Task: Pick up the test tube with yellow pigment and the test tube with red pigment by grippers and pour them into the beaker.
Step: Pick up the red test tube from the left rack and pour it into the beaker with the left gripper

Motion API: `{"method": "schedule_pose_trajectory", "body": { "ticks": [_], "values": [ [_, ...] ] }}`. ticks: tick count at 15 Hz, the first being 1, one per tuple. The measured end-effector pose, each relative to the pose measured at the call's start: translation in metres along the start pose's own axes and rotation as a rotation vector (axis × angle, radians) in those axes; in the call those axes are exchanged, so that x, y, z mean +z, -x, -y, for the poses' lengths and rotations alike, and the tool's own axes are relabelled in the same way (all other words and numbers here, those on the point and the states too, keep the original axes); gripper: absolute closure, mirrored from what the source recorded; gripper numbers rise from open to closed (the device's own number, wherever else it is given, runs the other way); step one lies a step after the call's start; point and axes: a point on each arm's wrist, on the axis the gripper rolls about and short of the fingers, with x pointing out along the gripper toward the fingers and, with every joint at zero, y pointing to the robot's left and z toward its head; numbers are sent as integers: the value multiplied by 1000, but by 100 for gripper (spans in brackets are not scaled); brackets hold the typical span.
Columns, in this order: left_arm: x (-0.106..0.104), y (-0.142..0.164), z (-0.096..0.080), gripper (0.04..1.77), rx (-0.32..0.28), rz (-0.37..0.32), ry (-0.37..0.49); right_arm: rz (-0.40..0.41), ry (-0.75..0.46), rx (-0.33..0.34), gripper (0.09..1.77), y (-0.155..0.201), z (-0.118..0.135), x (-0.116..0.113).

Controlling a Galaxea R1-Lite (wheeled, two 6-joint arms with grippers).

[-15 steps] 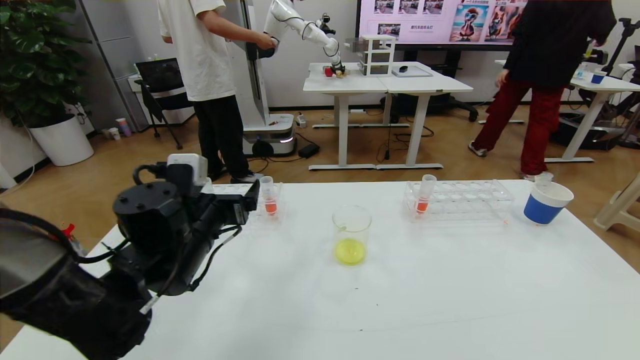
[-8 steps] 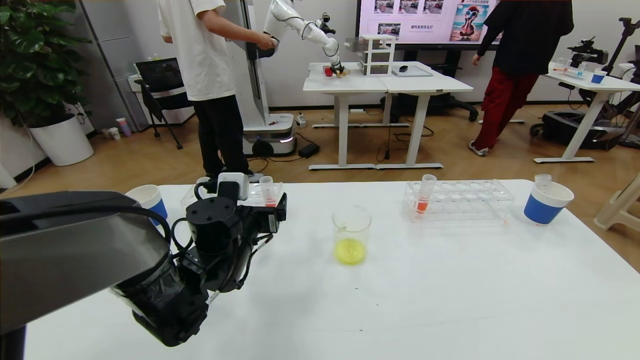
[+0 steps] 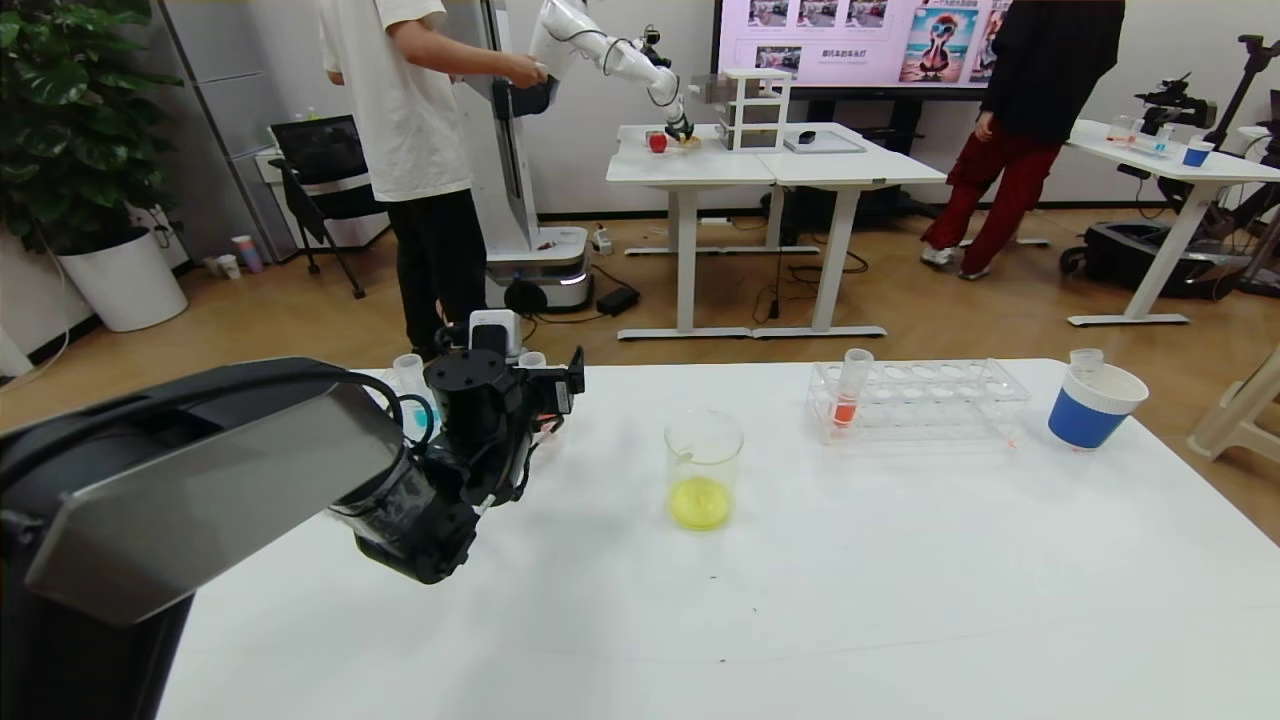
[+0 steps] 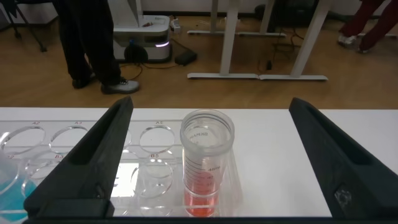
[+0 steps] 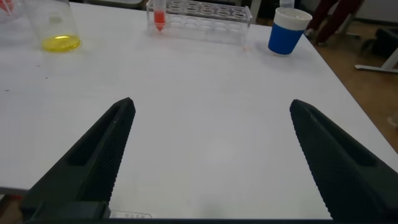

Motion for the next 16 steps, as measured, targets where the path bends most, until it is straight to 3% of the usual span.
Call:
{"method": "schedule_pose_trajectory", "body": {
  "ticks": [5,11,12,14,15,16],
  "values": [
    [-15,-10,1,6,0,-9,-4,0,0,0,12,0,0,0],
    [-16,-13,1,11,2,-4,-1,0,0,0,12,0,0,0],
    [-16,-13,0,30,3,-4,-1,0,0,0,12,0,0,0],
    [-16,-13,0,112,3,-5,-1,0,0,0,12,0,0,0],
    [-16,-13,0,140,5,-7,-3,0,0,0,12,0,0,0],
    [-16,-13,0,144,4,-7,-3,0,0,0,12,0,0,0]
  ]
}}
